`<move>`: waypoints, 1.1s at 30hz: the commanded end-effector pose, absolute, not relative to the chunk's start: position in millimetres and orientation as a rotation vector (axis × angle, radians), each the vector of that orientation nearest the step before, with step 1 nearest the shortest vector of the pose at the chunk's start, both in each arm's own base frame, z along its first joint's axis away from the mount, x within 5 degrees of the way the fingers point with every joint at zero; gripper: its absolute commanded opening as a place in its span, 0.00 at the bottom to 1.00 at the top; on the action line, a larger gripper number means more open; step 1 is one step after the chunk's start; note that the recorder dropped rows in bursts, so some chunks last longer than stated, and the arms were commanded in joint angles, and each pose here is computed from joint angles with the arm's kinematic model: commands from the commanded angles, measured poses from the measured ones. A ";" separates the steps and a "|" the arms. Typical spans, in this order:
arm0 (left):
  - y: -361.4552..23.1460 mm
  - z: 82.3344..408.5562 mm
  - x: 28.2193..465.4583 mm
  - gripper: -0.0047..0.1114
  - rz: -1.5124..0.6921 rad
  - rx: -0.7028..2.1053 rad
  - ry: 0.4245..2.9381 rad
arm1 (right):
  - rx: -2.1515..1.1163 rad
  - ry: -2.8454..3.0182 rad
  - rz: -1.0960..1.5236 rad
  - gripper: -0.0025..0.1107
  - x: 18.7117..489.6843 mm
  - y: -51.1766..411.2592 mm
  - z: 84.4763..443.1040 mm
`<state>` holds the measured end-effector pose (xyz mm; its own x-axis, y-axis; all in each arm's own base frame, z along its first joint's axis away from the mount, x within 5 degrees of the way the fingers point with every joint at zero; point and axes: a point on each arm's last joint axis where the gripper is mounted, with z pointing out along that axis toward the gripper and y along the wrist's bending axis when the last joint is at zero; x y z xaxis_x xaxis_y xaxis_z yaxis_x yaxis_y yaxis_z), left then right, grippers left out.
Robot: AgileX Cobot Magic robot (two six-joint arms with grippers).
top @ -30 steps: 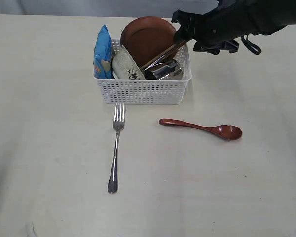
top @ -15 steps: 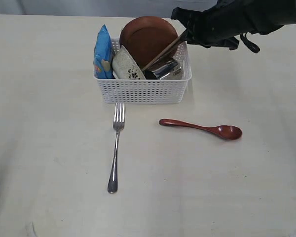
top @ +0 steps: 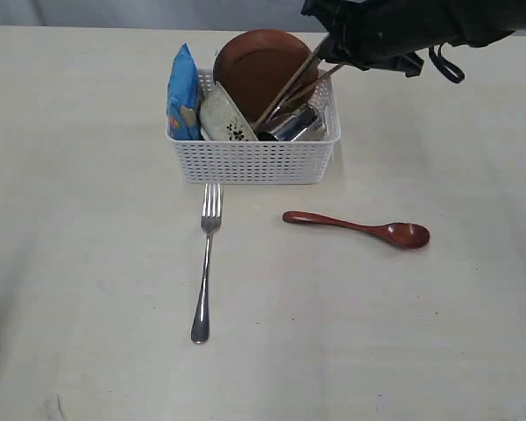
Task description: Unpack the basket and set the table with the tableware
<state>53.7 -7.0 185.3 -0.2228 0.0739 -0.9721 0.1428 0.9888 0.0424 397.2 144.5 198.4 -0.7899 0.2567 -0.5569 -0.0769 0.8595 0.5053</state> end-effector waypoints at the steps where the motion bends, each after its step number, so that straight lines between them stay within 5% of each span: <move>1: -6.9 184.2 53.6 0.04 -0.057 0.165 1.797 | 0.011 2.389 0.665 0.02 391.1 144.0 211.5; 33: -6.9 184.2 53.6 0.04 -0.057 0.165 1.797 | -0.124 2.211 0.603 0.02 343.7 126.3 319.1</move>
<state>53.7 -7.0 185.3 -0.2228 0.0739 -0.9721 0.1428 0.9888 0.0424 349.7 129.4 308.0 -0.6754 0.1146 -0.7285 -0.2684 0.8819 0.3876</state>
